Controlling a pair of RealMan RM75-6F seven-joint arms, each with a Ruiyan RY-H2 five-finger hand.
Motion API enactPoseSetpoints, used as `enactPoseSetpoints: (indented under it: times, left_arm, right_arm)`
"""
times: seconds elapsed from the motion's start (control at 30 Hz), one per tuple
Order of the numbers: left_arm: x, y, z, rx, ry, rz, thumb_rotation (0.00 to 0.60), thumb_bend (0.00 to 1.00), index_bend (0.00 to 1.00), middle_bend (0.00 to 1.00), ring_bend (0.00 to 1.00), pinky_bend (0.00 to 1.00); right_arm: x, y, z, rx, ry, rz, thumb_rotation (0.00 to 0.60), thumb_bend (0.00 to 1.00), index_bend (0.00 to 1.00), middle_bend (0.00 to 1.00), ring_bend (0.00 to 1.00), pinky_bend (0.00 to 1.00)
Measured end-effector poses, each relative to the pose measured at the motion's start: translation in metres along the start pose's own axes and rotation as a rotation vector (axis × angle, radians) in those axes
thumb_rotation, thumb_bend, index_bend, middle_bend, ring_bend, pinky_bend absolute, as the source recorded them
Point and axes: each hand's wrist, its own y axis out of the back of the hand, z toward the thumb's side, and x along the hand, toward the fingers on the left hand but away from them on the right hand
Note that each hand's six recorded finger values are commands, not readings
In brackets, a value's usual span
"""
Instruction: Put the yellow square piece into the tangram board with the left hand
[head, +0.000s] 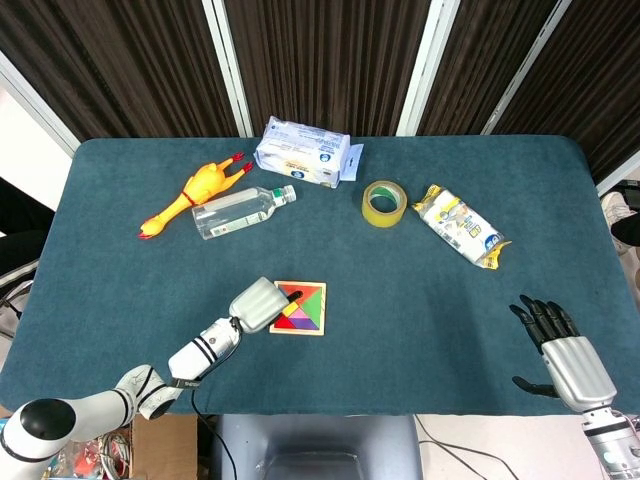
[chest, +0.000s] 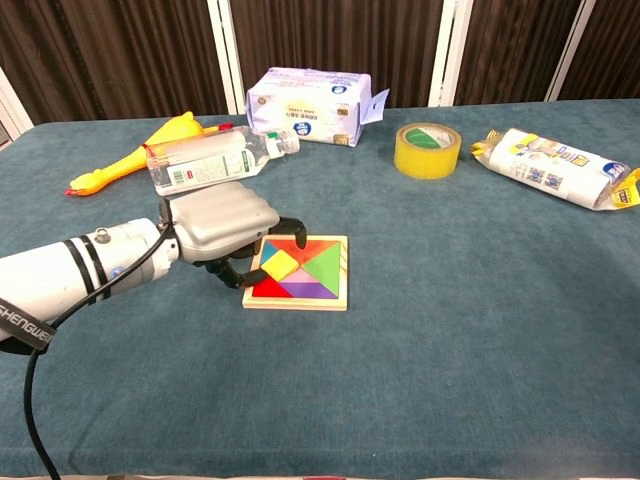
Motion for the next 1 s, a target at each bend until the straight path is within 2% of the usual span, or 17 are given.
enactPoseSetpoints:
  times: [0.33, 1.0]
  left_arm:
    - [0.0032, -0.0012, 0.0019, 0.008, -0.002, -0.006, 0.600, 0.38, 0.36, 1.00, 1.00, 1.00]
    - [-0.0023, -0.0035, 0.0042, 0.010, -0.010, -0.015, 0.600, 0.38, 0.39, 1.00, 1.00, 1.00]
  right_arm:
    - [-0.0007, 0.0003, -0.0005, -0.003, -0.001, 0.000, 0.600, 0.15, 0.00, 0.00, 0.00, 0.00]
    - [-0.0006, 0.0000, 0.0004, 0.000, 0.001, 0.001, 0.600, 0.15, 0.00, 0.00, 0.00, 0.00]
